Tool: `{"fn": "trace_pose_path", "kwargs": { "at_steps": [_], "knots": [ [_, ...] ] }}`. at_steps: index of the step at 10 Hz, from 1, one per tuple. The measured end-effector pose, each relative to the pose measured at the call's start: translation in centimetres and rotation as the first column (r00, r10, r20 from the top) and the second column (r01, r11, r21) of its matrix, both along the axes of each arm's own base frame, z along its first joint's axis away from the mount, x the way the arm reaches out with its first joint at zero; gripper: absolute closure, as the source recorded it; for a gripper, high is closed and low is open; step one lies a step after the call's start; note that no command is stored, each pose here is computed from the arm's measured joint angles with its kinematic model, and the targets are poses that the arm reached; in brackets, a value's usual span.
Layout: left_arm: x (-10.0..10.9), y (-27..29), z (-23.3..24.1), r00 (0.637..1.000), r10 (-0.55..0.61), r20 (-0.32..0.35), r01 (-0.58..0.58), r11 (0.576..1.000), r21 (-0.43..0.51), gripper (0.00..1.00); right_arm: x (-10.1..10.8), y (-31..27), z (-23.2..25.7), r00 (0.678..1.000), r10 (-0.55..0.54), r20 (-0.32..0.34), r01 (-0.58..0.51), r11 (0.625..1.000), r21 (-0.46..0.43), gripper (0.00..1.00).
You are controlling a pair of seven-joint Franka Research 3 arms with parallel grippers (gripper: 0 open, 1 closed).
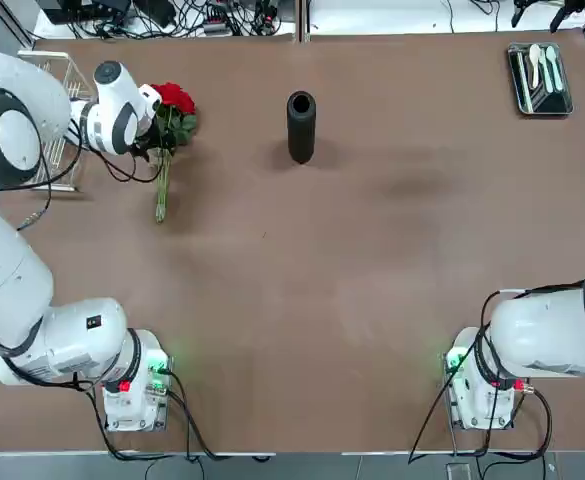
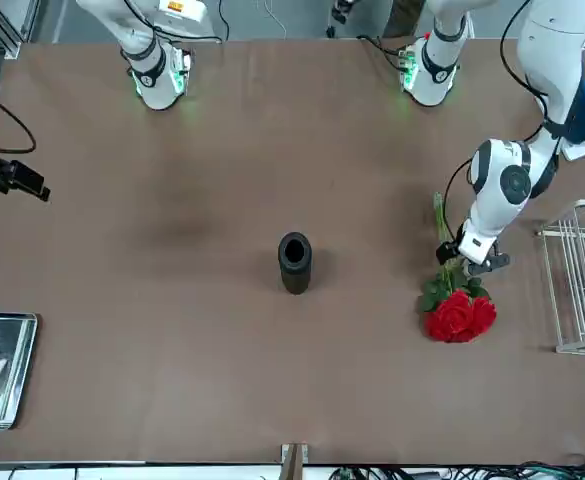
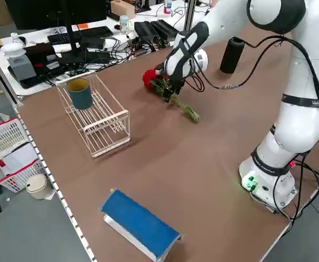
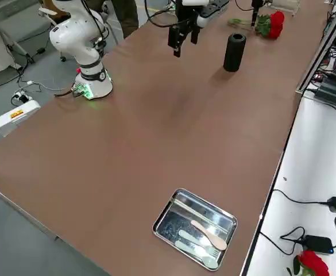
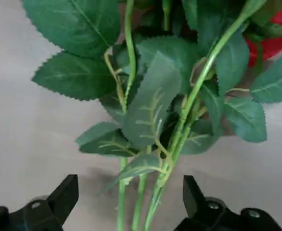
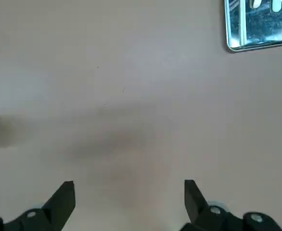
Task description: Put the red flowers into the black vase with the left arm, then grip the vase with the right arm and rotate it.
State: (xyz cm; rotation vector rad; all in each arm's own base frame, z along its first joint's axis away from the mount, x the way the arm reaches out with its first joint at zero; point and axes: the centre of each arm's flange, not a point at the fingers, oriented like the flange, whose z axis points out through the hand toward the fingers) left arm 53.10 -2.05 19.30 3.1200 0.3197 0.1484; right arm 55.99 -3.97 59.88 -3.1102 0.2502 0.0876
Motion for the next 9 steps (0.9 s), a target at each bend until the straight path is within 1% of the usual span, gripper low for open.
{"fn": "trace_pose_path", "kwargs": {
  "at_steps": [3,4,5,6,7,8,9],
  "knots": [
    [-0.2,-0.2,-1.7,1.0,-0.022,0.005,0.022,1.0,-0.005,0.07,0.0,0.3,-0.1,1.0,0.006,-0.001,-0.006,1.0,0.0,0.0],
    [-0.2,-0.1,-1.9,1.0,-0.028,0.003,0.028,1.0,-0.002,0.16,0.1,0.3,-0.1,1.0,0.006,-0.002,-0.006,1.0,0.0,0.0],
    [-0.2,-0.1,-2.0,1.0,-0.029,0.004,0.029,1.0,-0.002,0.31,0.1,0.3,-0.1,1.0,0.006,-0.002,-0.006,1.0,0.0,0.0],
    [-0.1,-0.1,-1.9,0.999,-0.032,0.006,0.032,0.999,-0.001,0.42,0.1,0.3,-0.1,1.0,0.006,-0.002,-0.006,1.0,0.0,0.0],
    [-0.1,-0.2,-1.9,0.999,-0.035,0.007,0.035,0.999,0.0,0.45,0.1,0.3,-0.1,1.0,0.006,-0.003,-0.006,1.0,0.0,0.0],
    [0.0,-0.2,-1.7,0.999,-0.035,0.011,0.035,0.999,0.001,0.61,0.1,0.3,-0.1,1.0,0.006,-0.003,-0.006,1.0,0.0,0.0],
    [0.1,-0.2,-1.6,0.999,-0.035,0.014,0.035,0.999,0.001,0.74,0.1,0.3,-0.1,1.0,0.006,-0.003,-0.006,1.0,0.0,0.0]
  ]
}}
